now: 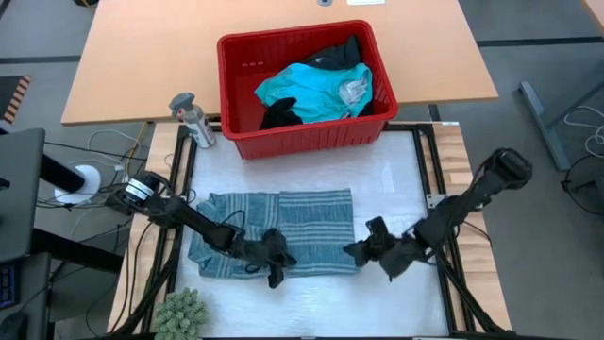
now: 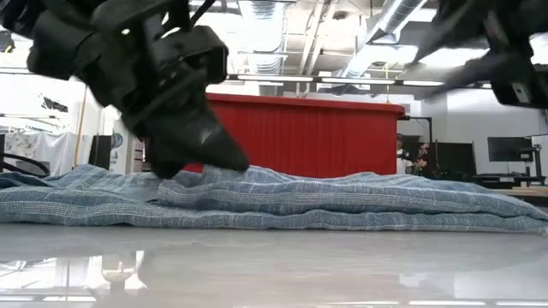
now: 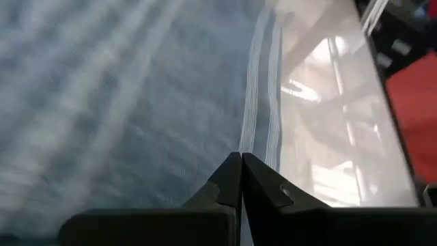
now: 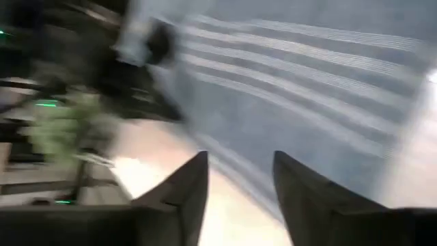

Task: Fold Laundry from Bin
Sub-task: Fold the patterned blue shirt

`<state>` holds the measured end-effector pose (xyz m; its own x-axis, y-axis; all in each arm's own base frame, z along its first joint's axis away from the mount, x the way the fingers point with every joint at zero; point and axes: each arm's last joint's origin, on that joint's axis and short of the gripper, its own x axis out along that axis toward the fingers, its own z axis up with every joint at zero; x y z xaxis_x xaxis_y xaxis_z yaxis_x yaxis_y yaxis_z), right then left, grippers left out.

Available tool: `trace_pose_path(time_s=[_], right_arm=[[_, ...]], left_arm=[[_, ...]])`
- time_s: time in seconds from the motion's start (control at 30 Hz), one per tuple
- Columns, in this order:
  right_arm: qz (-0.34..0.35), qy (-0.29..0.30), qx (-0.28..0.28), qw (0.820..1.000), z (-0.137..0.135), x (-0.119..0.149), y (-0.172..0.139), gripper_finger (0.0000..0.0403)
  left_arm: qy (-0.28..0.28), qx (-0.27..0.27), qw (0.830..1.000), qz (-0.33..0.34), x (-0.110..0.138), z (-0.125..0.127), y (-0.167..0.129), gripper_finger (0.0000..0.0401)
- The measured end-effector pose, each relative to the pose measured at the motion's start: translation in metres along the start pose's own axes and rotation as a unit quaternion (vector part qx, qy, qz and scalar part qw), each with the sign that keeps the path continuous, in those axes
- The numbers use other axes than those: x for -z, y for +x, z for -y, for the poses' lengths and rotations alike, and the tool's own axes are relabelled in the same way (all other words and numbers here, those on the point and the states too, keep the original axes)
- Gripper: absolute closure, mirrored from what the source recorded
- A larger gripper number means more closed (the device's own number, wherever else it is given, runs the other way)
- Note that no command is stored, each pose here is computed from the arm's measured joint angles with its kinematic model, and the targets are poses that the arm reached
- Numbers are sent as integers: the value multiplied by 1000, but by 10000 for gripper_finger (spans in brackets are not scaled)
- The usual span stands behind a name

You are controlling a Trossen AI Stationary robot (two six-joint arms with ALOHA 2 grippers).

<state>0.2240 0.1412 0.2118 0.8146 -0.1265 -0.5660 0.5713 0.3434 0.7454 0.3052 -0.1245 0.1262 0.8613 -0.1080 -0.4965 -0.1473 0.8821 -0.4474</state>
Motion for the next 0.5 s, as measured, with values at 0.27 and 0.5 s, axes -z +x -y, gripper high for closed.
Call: trace_pose_path(time_s=[0.27,0.5], right_arm=[[-94,-7,126,987,21,-34,0,149],[-78,-52,146,985,25,-62,14,148]], left_arm=[[-6,24,997,67,-42,3,-24,392],[25,31,989,142,-83,7,-64,356]])
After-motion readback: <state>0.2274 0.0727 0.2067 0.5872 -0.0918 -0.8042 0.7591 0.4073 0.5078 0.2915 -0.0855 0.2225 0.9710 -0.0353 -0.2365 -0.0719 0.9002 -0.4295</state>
